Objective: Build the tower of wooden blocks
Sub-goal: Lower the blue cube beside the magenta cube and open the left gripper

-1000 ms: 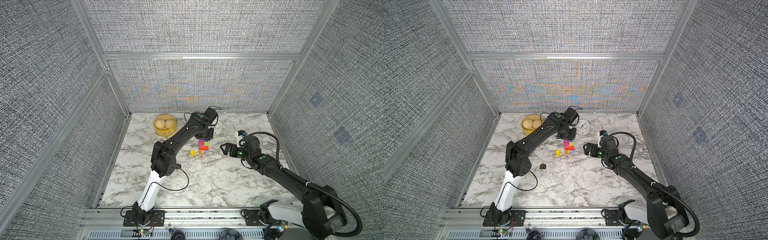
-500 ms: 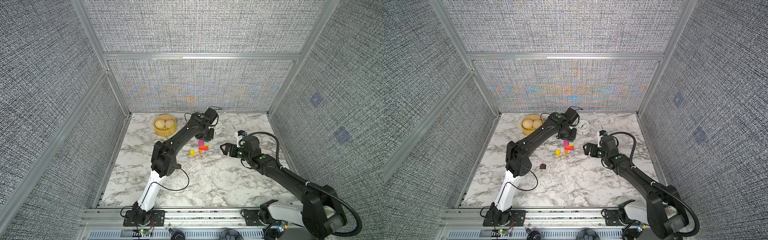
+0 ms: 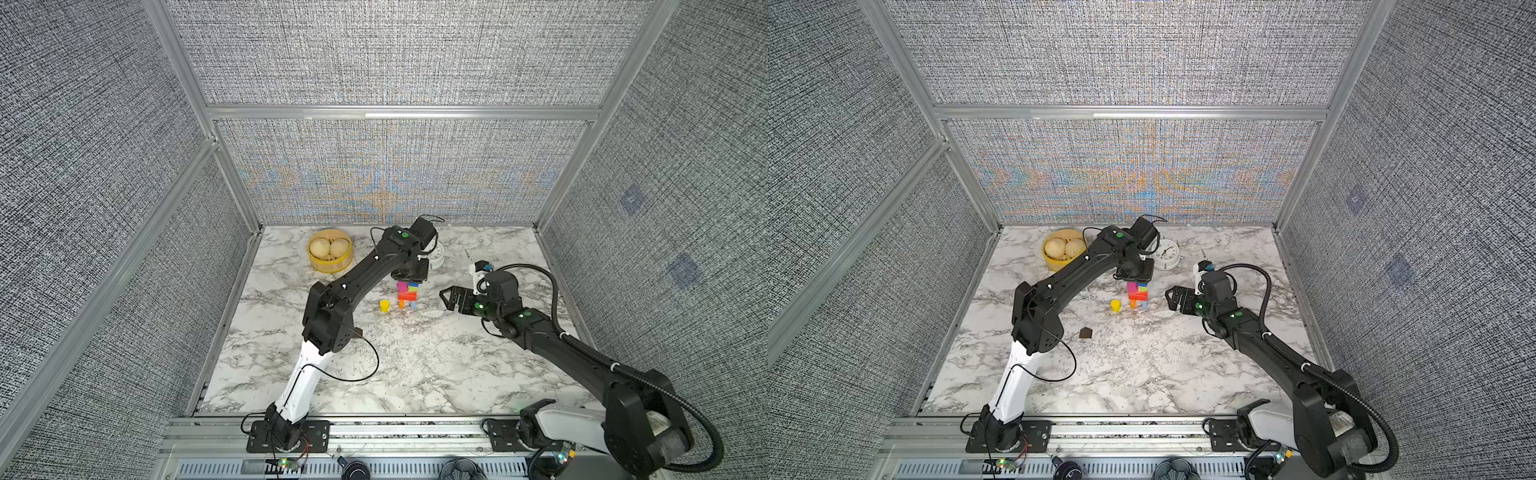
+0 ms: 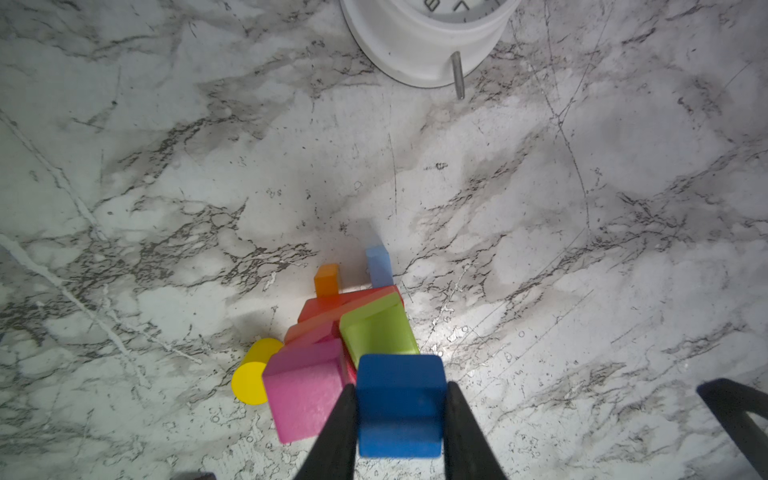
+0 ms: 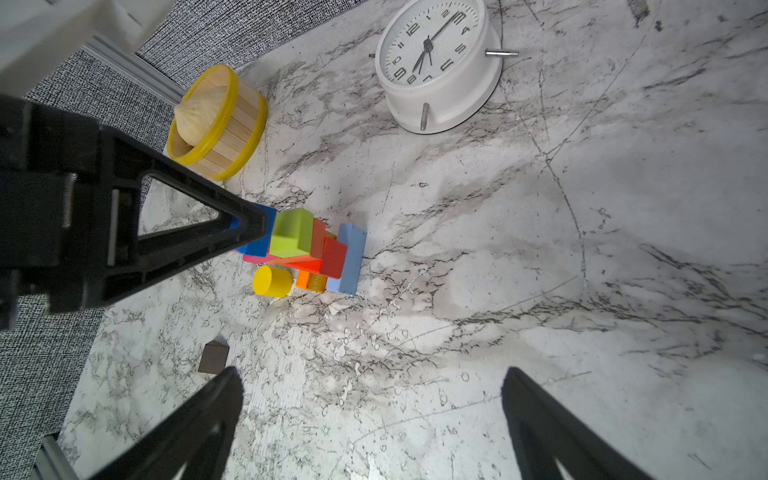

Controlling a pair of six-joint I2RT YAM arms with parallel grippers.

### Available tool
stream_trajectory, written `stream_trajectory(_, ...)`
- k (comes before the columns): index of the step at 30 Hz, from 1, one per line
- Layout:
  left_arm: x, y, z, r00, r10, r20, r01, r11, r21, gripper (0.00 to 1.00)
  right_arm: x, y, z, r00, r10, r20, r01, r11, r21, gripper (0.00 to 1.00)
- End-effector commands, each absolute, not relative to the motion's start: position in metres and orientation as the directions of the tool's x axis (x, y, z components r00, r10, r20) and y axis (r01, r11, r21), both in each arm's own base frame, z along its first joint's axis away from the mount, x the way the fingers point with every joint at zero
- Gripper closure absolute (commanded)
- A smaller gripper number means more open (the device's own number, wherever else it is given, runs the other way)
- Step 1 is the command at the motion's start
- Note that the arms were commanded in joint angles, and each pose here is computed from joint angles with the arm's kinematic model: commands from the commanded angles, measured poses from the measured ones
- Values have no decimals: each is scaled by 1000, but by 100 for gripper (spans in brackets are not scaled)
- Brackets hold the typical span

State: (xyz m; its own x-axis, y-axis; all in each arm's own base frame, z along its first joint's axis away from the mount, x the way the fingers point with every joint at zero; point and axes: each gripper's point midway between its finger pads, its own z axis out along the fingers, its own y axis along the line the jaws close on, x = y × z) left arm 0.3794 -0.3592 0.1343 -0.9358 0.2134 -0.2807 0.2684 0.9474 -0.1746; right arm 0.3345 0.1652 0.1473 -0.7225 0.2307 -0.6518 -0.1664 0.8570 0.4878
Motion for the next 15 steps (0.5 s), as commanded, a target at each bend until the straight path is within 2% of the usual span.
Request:
stream_trajectory(1, 384, -358, 134, -932, 206, -298, 262, 951, -162, 71, 339, 168, 157, -702, 237, -671, -185, 850, 494, 1)
stream_trajectory(15, 387, -359, 129, -931, 213, -297, 266, 952, -150, 70, 338, 168, 156, -703, 236, -671, -184, 850, 493, 1)
